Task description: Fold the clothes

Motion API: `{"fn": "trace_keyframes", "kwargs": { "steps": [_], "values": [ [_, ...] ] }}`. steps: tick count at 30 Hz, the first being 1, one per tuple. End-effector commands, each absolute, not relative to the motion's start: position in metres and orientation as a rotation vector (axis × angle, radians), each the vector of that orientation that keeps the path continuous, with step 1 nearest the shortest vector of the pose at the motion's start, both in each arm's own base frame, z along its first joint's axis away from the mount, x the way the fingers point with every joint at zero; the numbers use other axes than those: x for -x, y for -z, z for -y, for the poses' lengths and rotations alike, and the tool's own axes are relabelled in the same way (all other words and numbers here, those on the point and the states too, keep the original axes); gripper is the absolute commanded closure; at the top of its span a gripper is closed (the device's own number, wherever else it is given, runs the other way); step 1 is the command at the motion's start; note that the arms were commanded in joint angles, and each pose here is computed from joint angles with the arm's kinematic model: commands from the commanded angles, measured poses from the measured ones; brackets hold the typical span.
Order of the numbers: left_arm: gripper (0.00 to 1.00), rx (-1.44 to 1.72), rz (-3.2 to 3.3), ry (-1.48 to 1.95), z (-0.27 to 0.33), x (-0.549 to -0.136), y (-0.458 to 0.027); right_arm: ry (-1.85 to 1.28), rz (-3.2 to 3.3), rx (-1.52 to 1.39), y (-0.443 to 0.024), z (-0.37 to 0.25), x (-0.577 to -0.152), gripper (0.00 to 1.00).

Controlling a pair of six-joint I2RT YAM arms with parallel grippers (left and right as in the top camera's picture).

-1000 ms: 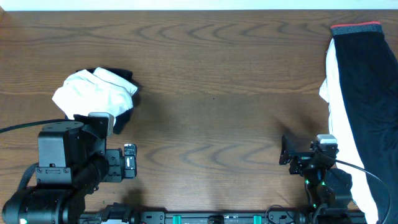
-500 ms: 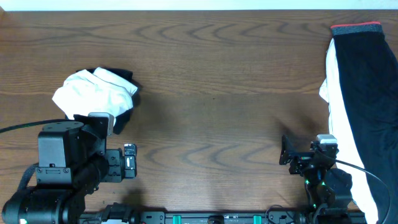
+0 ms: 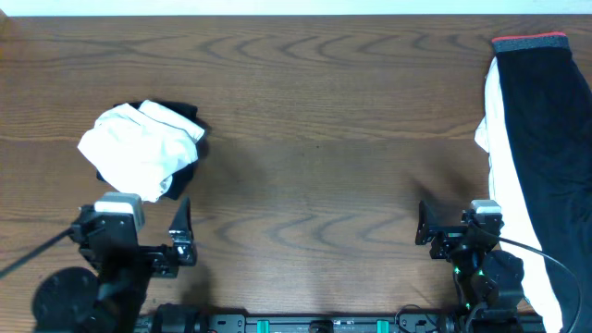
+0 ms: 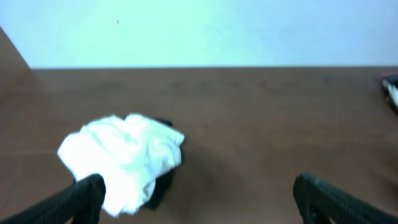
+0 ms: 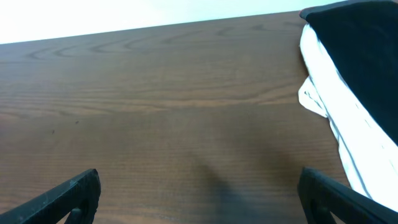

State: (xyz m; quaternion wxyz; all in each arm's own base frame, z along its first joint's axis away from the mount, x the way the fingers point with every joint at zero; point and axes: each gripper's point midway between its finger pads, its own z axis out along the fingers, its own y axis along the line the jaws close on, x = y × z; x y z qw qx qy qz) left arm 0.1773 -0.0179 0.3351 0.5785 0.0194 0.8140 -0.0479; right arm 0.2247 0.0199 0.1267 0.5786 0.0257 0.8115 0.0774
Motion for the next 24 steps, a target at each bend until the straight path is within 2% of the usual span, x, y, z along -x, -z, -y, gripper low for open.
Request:
{"fn": "trace_keyframes", "kwargs": {
  "steps": [1, 24],
  "values": [
    [0.02, -0.051, -1.843, 0.112, 0.018, -0.18, -0.315, -0.167, -1.895, -0.061, -0.126, -0.018, -0.225, 0.01],
    [0.02, -0.025, -1.729, 0.091, 0.013, -0.201, -0.226, -0.167, -1.895, -0.061, -0.126, -0.018, -0.225, 0.01]
  ]
}}
